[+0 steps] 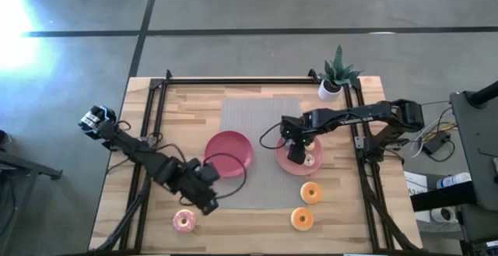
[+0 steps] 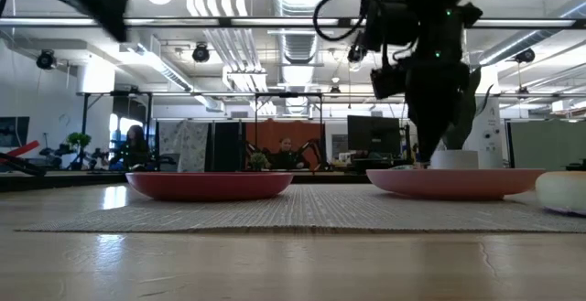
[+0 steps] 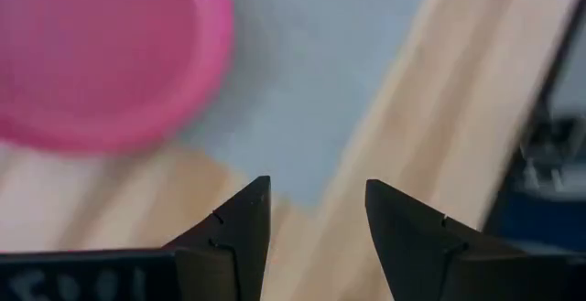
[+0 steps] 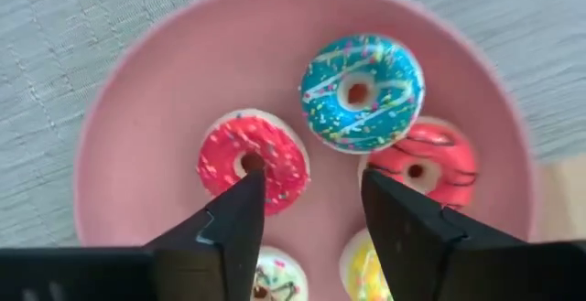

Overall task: Pick & Place donuts
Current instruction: Put the large pink donut on the pink plate

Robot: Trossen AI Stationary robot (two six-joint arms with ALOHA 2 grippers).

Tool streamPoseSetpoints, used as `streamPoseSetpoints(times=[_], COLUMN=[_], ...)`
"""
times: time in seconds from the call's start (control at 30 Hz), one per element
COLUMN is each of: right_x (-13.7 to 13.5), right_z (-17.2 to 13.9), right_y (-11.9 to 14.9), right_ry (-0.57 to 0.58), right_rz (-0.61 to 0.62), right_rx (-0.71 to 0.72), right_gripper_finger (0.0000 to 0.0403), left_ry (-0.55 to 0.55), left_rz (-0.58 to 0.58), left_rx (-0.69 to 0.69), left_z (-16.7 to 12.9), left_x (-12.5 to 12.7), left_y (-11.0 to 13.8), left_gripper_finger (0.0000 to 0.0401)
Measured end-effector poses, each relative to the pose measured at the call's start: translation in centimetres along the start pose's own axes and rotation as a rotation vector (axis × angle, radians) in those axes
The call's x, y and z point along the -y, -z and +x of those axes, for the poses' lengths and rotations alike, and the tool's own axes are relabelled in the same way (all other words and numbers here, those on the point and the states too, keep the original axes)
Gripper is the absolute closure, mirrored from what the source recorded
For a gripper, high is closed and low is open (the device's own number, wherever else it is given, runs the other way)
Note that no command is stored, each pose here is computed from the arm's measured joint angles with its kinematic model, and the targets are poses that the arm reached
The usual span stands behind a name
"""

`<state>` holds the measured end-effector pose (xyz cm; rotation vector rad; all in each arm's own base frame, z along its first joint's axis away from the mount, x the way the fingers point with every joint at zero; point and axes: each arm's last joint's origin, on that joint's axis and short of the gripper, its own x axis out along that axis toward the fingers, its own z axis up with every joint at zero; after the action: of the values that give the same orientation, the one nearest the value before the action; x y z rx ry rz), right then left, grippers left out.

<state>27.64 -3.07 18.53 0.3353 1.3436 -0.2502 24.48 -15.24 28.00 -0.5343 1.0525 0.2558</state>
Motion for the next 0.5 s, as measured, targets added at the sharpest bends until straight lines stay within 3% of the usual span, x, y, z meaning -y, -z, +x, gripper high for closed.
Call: streamPoseSetpoints(times=[0.2, 0.37, 0.5], right_x=[-1.2, -1.7, -1.8], right_z=[-1.4, -1.6, -1.8], right_y=[-0.6, -0.9, -1.2], right_ry=[-0.007, -0.02, -0.028], right_rz=[-0.077, -0.091, -0.092], right_rx=[0.062, 0.094, 0.113], right_gripper_finger=[0.0218, 0.022, 0.0218], left_ry=[0.037, -0.077, 0.057], left_rz=[-0.002, -0.203, -0.306], left_rx=[-0.157, -0.267, -0.319], left_z=[0.1, 1.9, 3.9], left_x=[1.0, -1.4, -2.8], left_y=[4.9, 9.0, 10.8], left_gripper_finger=[0.0248, 0.0248, 0.0248])
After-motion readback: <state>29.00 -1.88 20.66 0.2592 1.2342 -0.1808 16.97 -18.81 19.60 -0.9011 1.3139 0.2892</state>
